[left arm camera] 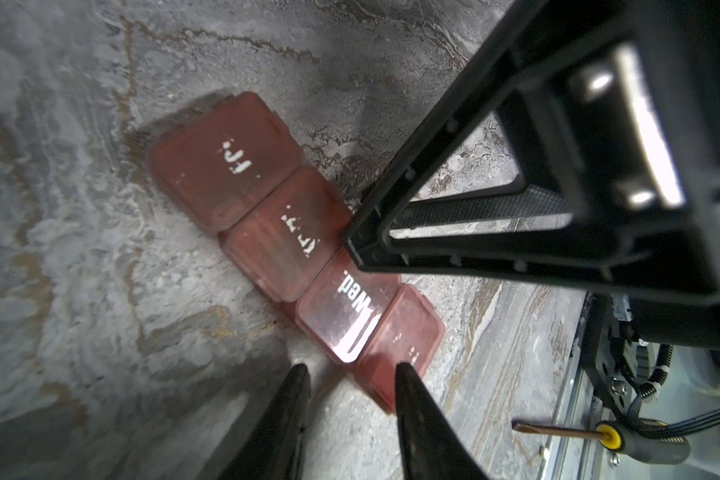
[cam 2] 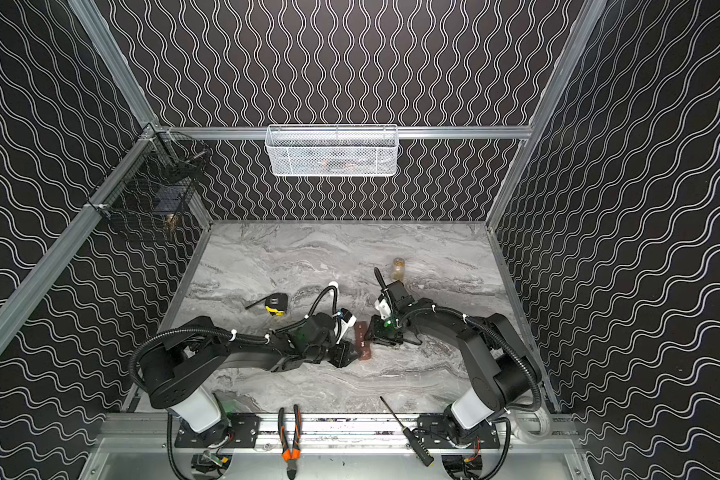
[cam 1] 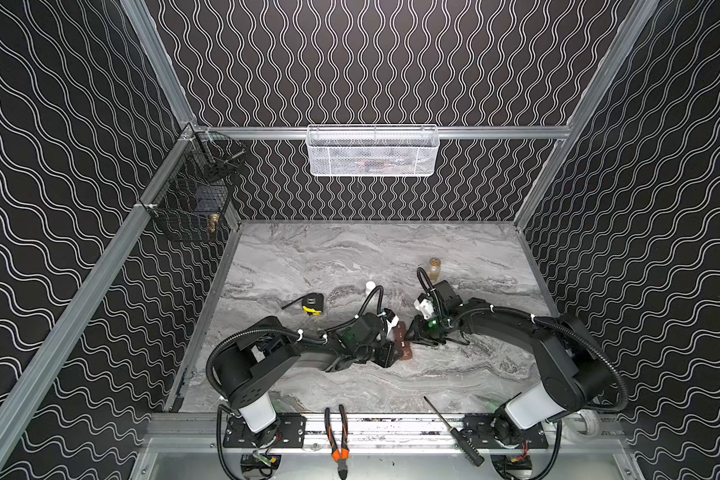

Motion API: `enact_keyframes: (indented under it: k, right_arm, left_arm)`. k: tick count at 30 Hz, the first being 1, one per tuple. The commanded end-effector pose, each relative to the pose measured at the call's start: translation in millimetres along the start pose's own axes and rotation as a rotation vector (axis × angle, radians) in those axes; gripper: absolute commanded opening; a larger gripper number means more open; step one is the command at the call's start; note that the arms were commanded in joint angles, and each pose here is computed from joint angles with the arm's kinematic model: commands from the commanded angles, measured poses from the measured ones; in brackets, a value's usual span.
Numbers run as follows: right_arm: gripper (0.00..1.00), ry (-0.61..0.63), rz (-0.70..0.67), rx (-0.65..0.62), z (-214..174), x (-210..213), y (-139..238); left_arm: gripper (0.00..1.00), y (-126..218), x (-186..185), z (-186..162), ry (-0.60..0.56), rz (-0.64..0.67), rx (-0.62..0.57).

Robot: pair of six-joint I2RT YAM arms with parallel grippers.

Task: Sort the pills into containers

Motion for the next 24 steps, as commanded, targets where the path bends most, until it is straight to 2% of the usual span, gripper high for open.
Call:
enact_keyframes:
  k: [1,11,24]
  right_arm:
    - [0.38,0.012,-0.001,-0.014,3,4,6]
    - [0.36,0.077,-0.002,0.058,-19,1,12]
    - [0.31,0.056,0.013,0.116,-30,-2,6]
  left_arm:
    - [0.38,-2,1,0,-0.015,0.004,0.008]
    - [0.34,-2,-1,2,-0.024,0.007,0.009]
    - [0.33,-6,-1,1,-0.021,0.010,0.028]
Point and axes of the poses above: each gripper's point midway between its finger pads, its own y axis back along the fingers, its own x axis along the line the jaws close on, z = x × y, the point moved 3 cm from there along y, back along the fingers, and after that the axes turned 9 degrees about y, right-handed, at the moved point
